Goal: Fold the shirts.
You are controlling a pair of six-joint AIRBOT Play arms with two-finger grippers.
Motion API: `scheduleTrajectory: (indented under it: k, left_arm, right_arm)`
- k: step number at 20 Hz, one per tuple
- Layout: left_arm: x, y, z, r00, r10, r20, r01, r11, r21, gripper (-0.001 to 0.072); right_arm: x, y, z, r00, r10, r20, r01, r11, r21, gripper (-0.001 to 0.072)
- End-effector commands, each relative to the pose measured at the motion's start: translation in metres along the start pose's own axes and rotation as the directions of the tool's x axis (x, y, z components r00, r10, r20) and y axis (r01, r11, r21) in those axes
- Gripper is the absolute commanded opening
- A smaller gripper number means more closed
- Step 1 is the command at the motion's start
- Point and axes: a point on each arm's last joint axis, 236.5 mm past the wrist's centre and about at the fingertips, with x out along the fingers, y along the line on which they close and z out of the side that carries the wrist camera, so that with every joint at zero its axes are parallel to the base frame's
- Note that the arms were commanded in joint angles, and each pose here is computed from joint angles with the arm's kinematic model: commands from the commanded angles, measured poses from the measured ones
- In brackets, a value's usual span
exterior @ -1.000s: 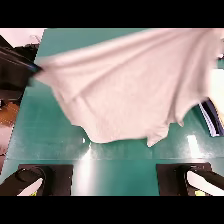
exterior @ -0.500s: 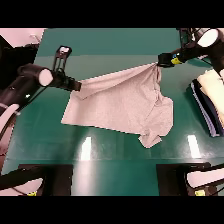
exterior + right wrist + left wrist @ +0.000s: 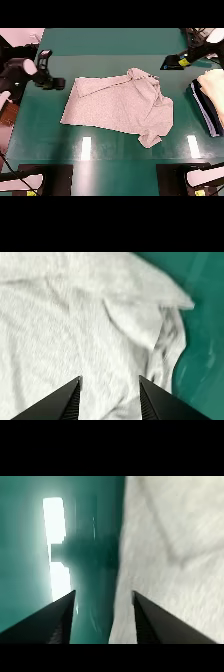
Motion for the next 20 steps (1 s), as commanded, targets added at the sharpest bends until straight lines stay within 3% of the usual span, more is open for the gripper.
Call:
scheduleTrajectory:
  k: [1, 7, 10, 16, 17, 18, 19, 20]
  left_arm:
    - [-0.015, 0.004, -0.041, 0.967, -0.199, -0.162, 0.193, 0.98, -0.053, 0.0435]
    - [0.023, 0.017, -0.126, 0.898, -0.306, -0.315, 0.235, 0.941, -0.244, 0.0435]
    - [0.037, -0.008, -0.145, 0.863, -0.41, -0.295, 0.327, 0.899, -0.291, 0.0435]
    - [0.052, -0.011, -0.173, 0.849, -0.419, -0.321, 0.308, 0.887, -0.343, 0.0433]
    - [0.051, -0.013, -0.171, 0.849, -0.426, -0.314, 0.314, 0.883, -0.348, 0.0416]
    - [0.051, -0.012, -0.169, 0.854, -0.422, -0.305, 0.313, 0.884, -0.346, 0.0353]
    - [0.05, -0.01, -0.165, 0.865, -0.411, -0.287, 0.306, 0.886, -0.347, 0.0353]
    - [0.048, -0.009, -0.158, 0.879, -0.4, -0.262, 0.302, 0.889, -0.344, 0.0204]
  right_arm:
    - [-0.019, 0.016, -0.041, 0.99, 0.129, -0.054, -0.126, 0.991, 0.053, 0.0404]
    - [-0.019, 0.024, -0.108, 0.984, 0.156, -0.088, -0.148, 0.985, 0.088, 0.0405]
    - [-0.018, 0.025, -0.12, 0.988, 0.142, -0.054, -0.136, 0.986, 0.1, 0.0405]
    - [-0.031, 0.032, -0.127, 0.992, 0.123, -0.006, -0.123, 0.989, 0.083, 0.0405]
    - [-0.034, 0.032, -0.126, 0.993, 0.118, 0.006, -0.119, 0.99, 0.077, 0.0405]
    - [-0.036, 0.031, -0.127, 0.994, 0.108, 0.007, -0.108, 0.991, 0.073, 0.0405]
    - [-0.038, 0.028, -0.13, 0.995, 0.096, -0.001, -0.095, 0.993, 0.074, 0.0405]
    - [-0.039, 0.021, -0.136, 0.997, 0.078, -0.022, -0.076, 0.994, 0.082, 0.0404]
